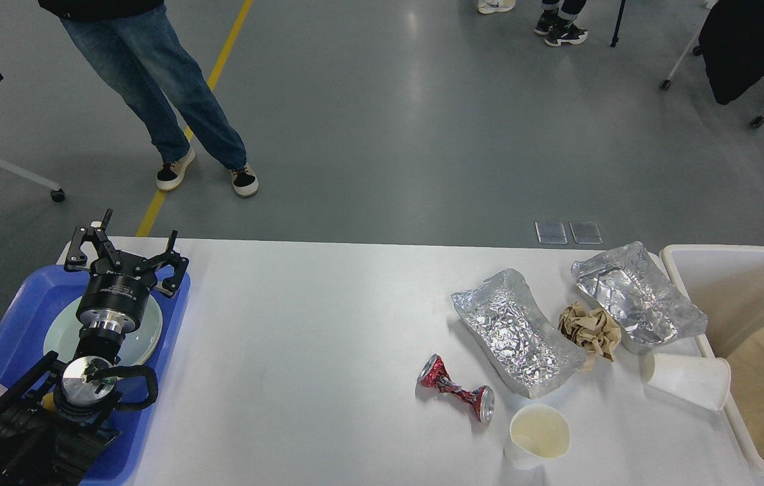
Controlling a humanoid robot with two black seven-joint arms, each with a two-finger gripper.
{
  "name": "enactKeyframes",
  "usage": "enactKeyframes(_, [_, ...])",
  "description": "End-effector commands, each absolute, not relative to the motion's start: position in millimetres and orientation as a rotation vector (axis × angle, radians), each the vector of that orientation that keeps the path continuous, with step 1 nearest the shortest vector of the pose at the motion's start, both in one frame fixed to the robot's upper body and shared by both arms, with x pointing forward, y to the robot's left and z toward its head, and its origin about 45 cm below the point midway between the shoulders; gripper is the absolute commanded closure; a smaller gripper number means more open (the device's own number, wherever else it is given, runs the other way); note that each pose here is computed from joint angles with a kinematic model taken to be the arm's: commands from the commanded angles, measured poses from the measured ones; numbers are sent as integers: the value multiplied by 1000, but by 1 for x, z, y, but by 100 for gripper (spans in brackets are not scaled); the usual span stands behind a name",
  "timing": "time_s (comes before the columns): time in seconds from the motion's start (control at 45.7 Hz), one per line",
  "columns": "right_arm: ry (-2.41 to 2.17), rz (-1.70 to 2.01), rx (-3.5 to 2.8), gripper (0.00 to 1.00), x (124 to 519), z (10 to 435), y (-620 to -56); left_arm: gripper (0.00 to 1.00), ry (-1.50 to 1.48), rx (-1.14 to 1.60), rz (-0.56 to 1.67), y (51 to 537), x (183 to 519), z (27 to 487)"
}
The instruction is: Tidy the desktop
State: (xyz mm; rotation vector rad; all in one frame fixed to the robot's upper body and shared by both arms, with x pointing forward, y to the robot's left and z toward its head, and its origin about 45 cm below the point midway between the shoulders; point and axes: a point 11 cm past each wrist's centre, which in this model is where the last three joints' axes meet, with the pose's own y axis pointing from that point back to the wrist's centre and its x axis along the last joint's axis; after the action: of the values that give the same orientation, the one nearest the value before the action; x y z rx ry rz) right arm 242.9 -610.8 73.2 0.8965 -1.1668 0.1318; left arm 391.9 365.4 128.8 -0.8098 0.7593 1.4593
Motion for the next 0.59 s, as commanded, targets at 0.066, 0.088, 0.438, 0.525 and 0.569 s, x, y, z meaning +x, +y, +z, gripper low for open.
enactKeyframes(0.066, [-1165, 127, 912, 0, 247, 74, -609, 4, 758, -809, 1460, 366, 392, 129])
enactKeyframes(0.088, [-1166, 128, 912, 0, 247, 74, -608, 4, 760, -810, 1459, 365, 392, 129])
enactKeyframes(0.438, [-1140, 12, 1040, 0, 307, 124, -598, 4, 760, -810, 1459, 365, 392, 129])
enactKeyframes(0.525, [-1049, -27, 1084, 0, 320, 140, -587, 4, 760, -810, 1459, 365, 392, 129])
enactKeyframes(0.569, [-993, -41, 1109, 0, 324, 145, -579, 4, 758, -809, 1460, 366, 392, 129])
